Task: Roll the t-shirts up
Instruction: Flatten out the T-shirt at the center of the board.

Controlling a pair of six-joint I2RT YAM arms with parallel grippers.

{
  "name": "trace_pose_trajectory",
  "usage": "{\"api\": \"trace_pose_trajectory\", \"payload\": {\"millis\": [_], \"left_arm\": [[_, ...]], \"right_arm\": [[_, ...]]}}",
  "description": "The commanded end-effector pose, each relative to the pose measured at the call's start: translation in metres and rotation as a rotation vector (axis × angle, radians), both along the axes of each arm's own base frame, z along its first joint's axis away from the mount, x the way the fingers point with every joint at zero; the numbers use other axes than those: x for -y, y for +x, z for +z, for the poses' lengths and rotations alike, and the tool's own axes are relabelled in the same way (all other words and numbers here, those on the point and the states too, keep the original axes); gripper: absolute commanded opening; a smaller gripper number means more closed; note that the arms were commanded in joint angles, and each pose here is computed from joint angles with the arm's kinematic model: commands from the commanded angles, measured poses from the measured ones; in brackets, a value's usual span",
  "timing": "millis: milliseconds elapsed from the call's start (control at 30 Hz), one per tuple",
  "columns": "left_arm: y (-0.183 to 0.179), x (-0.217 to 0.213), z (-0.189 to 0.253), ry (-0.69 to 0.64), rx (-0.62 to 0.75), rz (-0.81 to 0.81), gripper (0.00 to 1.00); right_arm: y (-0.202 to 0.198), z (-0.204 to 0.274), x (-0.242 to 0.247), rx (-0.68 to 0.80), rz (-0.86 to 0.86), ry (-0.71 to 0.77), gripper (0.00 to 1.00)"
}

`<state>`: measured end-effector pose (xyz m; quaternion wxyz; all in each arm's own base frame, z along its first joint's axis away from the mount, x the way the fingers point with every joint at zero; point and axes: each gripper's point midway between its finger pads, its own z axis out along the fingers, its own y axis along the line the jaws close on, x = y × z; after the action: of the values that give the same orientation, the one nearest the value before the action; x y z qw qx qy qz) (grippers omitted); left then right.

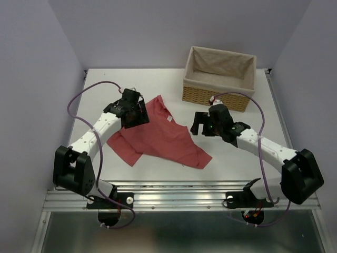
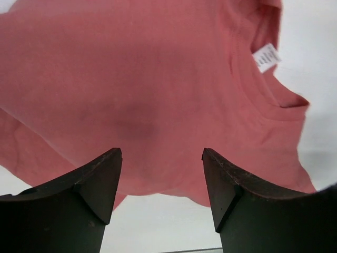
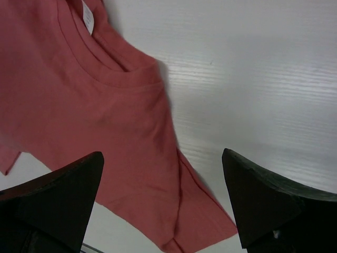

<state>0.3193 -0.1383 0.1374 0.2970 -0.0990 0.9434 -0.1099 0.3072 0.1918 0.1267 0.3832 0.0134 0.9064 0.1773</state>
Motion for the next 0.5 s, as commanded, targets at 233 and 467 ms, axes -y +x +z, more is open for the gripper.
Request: {"api": "trace_pose_trajectory", "payload": {"millis": [233, 467], "left_arm": [[-0.005, -0.065, -0.029, 0.176, -0.057, 0.272, 0.77], [-0.032, -0.073, -0.066, 0.092, -0.117, 0.365, 0.78]], "right_arm": [[-0.013, -0.056, -0.052, -0.147, 0.217, -0.017, 0.97], [-0.027, -0.074, -0.057, -0.191, 0.286, -0.023, 0.81]]}}
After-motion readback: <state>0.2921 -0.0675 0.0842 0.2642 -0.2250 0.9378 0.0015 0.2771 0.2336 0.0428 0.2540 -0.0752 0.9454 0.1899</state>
